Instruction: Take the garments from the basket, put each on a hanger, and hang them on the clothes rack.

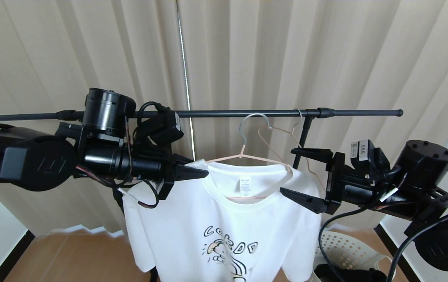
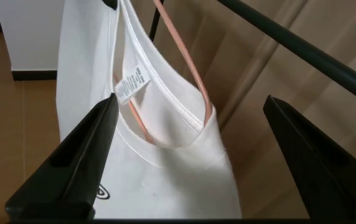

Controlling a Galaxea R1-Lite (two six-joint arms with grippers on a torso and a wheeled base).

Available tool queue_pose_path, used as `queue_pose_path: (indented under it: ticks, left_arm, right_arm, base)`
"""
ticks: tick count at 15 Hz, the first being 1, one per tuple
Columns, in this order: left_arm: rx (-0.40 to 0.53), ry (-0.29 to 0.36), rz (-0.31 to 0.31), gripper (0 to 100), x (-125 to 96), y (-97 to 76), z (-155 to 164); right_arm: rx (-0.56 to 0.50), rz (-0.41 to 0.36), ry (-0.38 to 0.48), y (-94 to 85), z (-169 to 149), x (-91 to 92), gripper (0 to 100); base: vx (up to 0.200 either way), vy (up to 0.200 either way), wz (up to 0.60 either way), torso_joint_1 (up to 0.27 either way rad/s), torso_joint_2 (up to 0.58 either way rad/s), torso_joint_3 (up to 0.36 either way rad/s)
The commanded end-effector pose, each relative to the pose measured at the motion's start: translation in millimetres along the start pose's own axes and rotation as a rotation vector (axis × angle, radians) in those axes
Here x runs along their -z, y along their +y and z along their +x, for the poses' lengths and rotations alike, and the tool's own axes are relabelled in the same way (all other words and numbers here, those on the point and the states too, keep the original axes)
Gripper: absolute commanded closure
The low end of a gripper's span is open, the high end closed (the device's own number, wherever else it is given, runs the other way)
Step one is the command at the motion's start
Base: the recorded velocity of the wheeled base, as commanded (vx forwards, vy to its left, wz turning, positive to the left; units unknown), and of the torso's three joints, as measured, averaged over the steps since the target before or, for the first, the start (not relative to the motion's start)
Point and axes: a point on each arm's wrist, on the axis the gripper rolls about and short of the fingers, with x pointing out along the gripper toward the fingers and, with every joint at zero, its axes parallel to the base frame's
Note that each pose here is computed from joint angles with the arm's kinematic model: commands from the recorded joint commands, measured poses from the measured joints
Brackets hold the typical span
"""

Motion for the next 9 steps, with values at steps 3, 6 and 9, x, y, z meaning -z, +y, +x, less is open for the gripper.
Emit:
queue_pose_path:
  ticks: [3,6,9]
  left_arm:
    - [-0.104,-0.038,0.039,100,12.5,-9.0,-27.0]
    - [-0.149,-0.045,0.05,100,12.9,-16.6,-45.5]
    - [-0.187,-0.05,0.06,100,9.9,-21.7,-60.9]
  right_arm:
    - [0.003,0.002,0.004,-1.8,1.4,2.5,0]
    - [0.013,0.002,0.006,-5.4,0.5,3.8,0]
    - [0.012,0.011,0.014,-7.2,2.8,8.8,0]
  base:
    - [0.0,0.0,0.0,0.0,0.0,0.0]
    - [0.0,0.0,0.0,0.0,0.0,0.0]
    - [0.0,0.0,0.0,0.0,0.0,0.0]
